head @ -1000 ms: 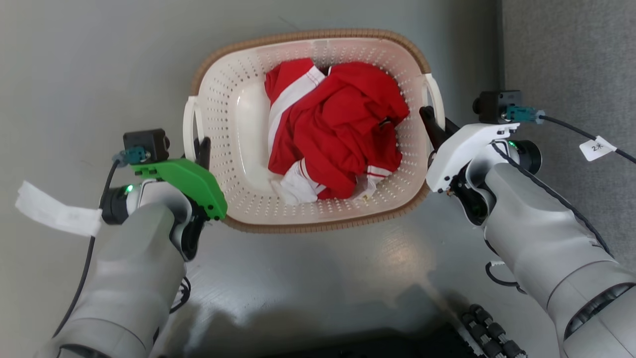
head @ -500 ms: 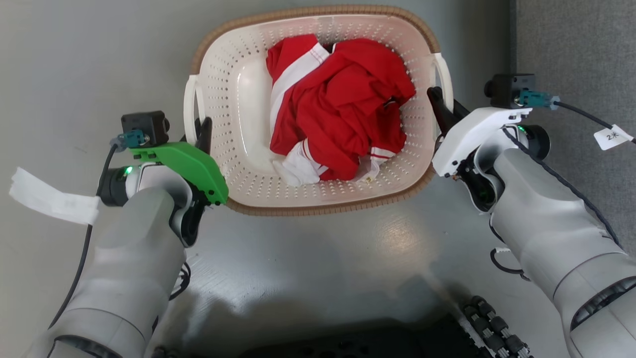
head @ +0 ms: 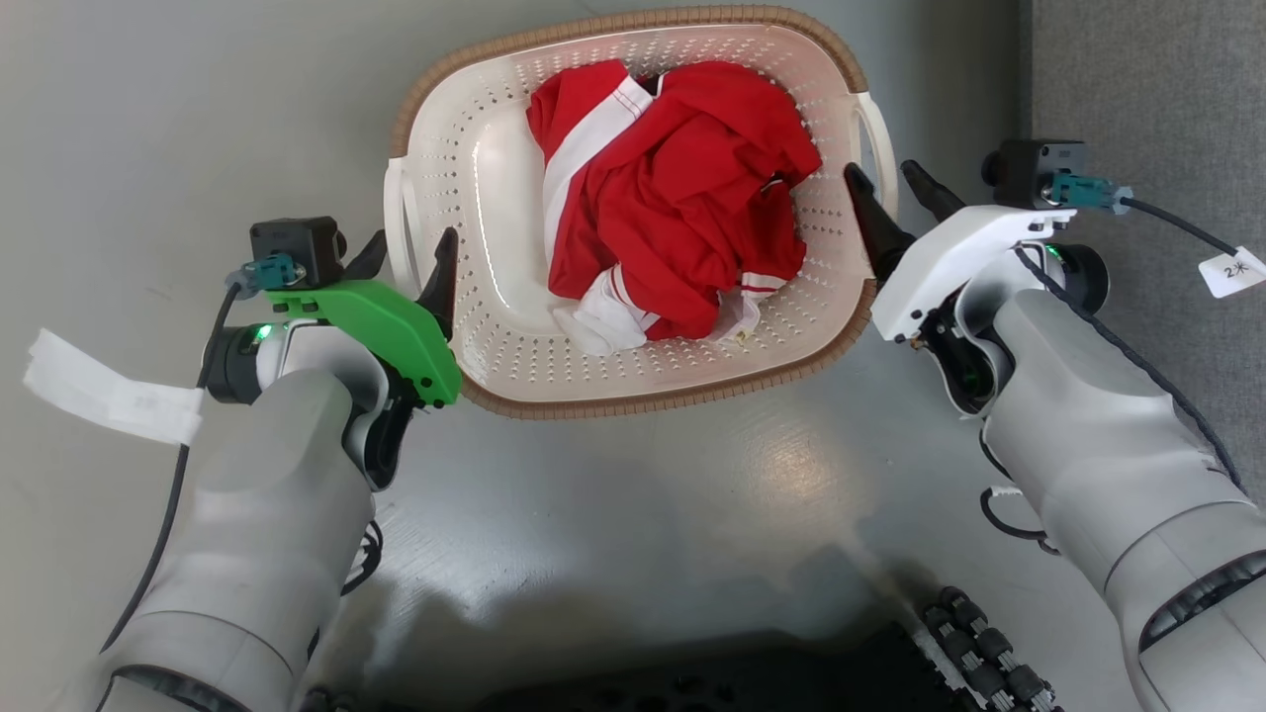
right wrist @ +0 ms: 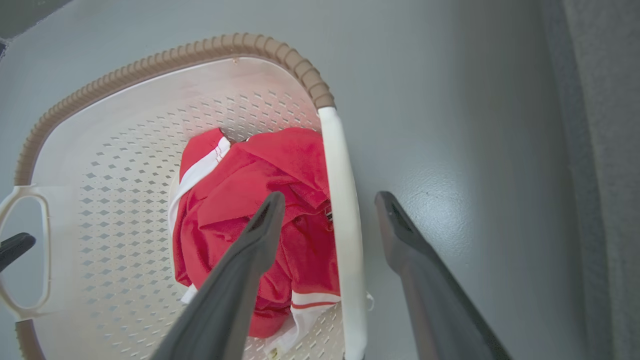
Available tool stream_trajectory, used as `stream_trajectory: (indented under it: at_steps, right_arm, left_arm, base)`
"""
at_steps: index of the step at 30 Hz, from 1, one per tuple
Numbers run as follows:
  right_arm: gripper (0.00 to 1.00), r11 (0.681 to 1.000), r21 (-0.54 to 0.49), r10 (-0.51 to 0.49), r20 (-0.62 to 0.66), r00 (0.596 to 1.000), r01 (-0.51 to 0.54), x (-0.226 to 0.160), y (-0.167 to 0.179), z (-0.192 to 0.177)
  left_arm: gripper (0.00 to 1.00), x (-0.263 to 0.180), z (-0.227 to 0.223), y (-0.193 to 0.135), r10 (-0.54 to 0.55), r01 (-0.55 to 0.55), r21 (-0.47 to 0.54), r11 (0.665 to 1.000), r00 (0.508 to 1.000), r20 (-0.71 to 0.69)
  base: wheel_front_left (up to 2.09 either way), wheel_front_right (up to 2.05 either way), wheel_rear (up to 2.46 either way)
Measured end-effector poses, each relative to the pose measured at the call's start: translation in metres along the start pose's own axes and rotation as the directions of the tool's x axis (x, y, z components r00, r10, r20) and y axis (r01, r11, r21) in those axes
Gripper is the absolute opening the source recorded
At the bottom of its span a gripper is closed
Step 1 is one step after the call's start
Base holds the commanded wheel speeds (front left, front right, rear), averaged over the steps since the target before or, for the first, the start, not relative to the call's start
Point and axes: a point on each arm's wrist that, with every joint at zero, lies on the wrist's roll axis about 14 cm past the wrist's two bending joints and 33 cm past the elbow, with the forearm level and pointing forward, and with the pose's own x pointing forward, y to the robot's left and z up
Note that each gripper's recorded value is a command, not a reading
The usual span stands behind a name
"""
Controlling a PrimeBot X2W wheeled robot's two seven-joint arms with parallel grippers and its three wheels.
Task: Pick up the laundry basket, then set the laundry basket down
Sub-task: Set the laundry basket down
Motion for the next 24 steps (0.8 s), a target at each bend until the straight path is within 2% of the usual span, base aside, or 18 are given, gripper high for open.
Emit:
stream_trajectory:
  at_steps: [13, 20, 24]
  right_arm:
    - [1.00, 1.000, 0.004, -0.004, 0.017, 1.000, 0.004, -0.002, 0.002, 0.006]
    - [1.00, 1.000, 0.020, -0.021, 0.021, 1.000, 0.021, -0.017, 0.002, 0.005]
    - [1.00, 1.000, 0.016, -0.021, 0.059, 0.998, 0.020, -0.025, 0.005, 0.019]
  left_arm:
    - [1.00, -0.004, 0.004, -0.001, 0.002, -0.002, 0.010, 1.000, 1.000, 0.009]
    - [1.00, -0.015, 0.008, 0.002, 0.031, -0.031, -0.002, 1.000, 0.999, 0.023]
    - [1.00, -0.025, 0.010, -0.002, 0.034, -0.034, 0.001, 0.999, 0.999, 0.031]
  base:
    - [0.00, 0.00, 0.00]
    - [0.00, 0.00, 0.00]
    - [0.00, 0.00, 0.00]
